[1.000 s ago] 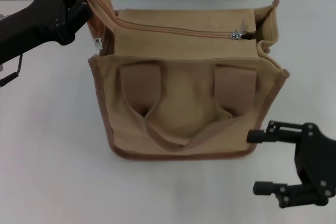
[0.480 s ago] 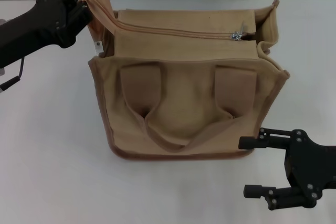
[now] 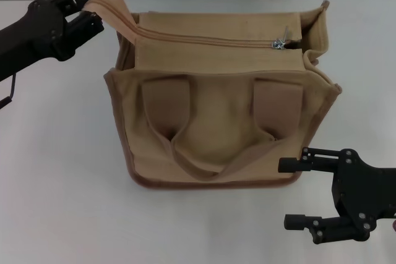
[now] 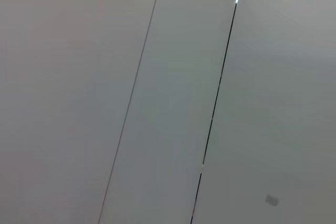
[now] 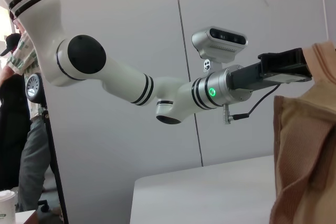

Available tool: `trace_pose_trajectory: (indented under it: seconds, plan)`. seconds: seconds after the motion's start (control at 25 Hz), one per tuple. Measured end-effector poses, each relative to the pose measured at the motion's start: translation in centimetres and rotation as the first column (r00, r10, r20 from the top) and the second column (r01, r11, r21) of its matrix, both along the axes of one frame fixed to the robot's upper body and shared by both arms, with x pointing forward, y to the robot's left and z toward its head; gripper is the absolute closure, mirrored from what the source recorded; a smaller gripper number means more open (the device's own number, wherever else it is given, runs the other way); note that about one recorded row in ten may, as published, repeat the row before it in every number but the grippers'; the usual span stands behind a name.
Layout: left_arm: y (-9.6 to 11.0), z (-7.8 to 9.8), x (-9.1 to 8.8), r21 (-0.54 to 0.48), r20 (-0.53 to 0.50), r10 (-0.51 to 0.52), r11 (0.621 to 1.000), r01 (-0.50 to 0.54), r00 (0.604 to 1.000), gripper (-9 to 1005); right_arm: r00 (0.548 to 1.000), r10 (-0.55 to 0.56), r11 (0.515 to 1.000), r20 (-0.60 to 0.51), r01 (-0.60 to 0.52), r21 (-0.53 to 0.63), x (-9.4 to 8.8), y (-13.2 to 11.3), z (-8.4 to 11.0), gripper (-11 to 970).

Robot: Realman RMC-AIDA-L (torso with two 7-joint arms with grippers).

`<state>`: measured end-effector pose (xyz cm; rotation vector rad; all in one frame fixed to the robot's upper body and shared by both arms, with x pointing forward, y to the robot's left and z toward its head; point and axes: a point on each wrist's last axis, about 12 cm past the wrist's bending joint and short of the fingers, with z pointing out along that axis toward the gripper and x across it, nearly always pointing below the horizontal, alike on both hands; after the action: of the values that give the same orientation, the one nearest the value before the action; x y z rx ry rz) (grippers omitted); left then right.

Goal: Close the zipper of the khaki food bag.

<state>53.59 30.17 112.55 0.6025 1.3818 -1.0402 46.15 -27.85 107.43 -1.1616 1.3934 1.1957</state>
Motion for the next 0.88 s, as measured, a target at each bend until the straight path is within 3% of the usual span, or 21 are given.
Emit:
trace_pose_trajectory:
  seconds: [0.24, 0.32, 0.36, 0.48, 0.52, 0.56, 0.72, 0.88]
  plan:
    - [3.4, 0.7, -1.1, 0.079, -0.042, -0.035, 0.996, 0.039, 0.998, 647, 1.0, -0.004, 1.0, 0.002, 0.004, 0.001, 0.1, 0.0, 0.0, 174]
    - [4.3, 1.0, -1.5, 0.085, -0.05, -0.05, 0.995, 0.054, 0.997, 568, 1.0, -0.005, 1.0, 0.001, 0.005, 0.002, 0.1, 0.0, 0.1, 174]
    - [6.2, 2.0, -2.7, 0.089, -0.045, -0.097, 0.991, 0.101, 0.994, 529, 1.0, -0.006, 1.0, 0.001, 0.006, 0.002, 0.1, 0.0, 0.1, 174]
    - [7.4, 2.6, -3.9, 0.066, -0.023, -0.113, 0.991, 0.114, 0.993, 411, 1.0, -0.008, 1.0, 0.002, 0.008, 0.004, 0.2, 0.0, 0.1, 174]
    - [7.7, 2.7, -4.3, 0.057, -0.013, -0.108, 0.992, 0.109, 0.994, 312, 1.0, -0.009, 1.0, 0.002, 0.009, 0.004, 0.2, 0.0, 0.1, 174]
    - [7.8, 2.7, -4.5, 0.05, -0.007, -0.104, 0.993, 0.104, 0.995, 212, 1.0, -0.009, 1.0, 0.003, 0.009, 0.005, 0.2, 0.0, 0.1, 174]
    - [7.3, 1.8, -5.5, 0.058, 0.012, -0.109, 0.993, 0.108, 0.994, 175, 1.0, -0.007, 1.0, 0.006, 0.007, 0.008, 0.4, 0.2, 0.2, 173]
    - [4.5, -0.1, -6.4, 0.131, 0.036, -0.235, 0.965, 0.229, 0.971, 157, 1.0, -0.006, 1.0, -0.01, 0.006, 0.02, 0.5, 0.6, 0.0, 174]
